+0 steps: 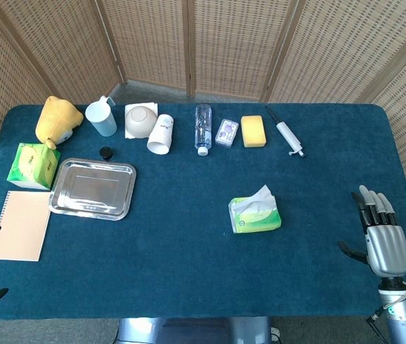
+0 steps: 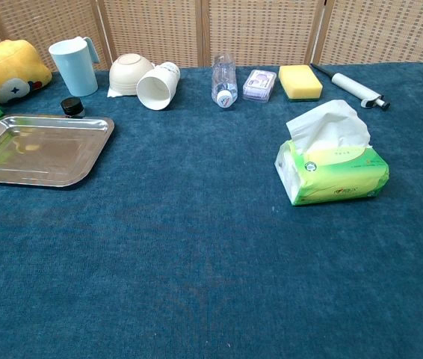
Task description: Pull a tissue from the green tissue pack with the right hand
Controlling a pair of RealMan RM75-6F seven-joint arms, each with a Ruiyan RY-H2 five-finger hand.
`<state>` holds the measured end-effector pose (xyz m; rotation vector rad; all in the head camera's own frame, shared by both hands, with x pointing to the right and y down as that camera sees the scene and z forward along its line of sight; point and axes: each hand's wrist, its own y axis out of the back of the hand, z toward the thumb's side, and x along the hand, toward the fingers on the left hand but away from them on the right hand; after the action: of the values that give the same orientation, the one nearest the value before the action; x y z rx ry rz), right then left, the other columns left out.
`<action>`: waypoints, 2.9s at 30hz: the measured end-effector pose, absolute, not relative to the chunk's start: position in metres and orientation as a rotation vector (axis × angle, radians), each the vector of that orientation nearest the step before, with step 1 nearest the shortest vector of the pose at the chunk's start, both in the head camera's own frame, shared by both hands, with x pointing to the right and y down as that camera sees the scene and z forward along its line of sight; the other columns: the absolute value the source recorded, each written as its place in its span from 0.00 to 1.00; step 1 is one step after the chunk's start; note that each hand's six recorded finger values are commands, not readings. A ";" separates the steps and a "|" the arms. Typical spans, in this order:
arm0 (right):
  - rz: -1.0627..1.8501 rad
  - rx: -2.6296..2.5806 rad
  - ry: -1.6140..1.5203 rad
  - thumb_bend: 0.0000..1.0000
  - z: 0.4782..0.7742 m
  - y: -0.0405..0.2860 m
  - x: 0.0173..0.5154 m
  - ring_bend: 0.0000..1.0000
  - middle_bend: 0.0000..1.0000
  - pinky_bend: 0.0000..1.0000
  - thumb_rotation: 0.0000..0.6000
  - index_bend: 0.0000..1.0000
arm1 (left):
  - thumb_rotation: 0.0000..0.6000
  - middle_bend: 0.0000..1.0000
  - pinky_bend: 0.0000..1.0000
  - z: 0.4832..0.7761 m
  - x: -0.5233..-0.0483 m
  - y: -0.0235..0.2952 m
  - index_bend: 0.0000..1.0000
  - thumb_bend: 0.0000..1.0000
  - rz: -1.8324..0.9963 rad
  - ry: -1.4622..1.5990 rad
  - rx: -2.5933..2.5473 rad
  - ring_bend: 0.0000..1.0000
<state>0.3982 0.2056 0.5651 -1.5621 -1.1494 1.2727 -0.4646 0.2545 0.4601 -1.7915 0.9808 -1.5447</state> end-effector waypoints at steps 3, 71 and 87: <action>1.271 -1.570 -1.142 0.00 0.566 0.205 0.397 0.00 0.00 0.06 1.00 0.00 | 1.00 0.00 0.00 0.460 -0.464 0.254 0.00 0.00 -1.543 0.982 -1.791 0.00; 0.907 -1.970 -1.024 0.54 0.613 0.093 0.241 0.66 0.83 0.72 1.00 0.80 | 1.00 0.00 0.00 0.488 -0.470 0.244 0.00 0.00 -1.668 0.956 -1.810 0.00; 0.620 -1.952 -1.041 0.55 0.528 0.114 0.219 0.65 0.83 0.72 1.00 0.80 | 1.00 0.00 0.00 0.492 -0.469 0.245 0.00 0.00 -1.682 0.933 -1.818 0.00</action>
<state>0.2191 0.1136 0.5277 -1.9515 -1.0408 0.6204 -0.4691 0.2447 0.4918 -1.8179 0.9329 -1.6818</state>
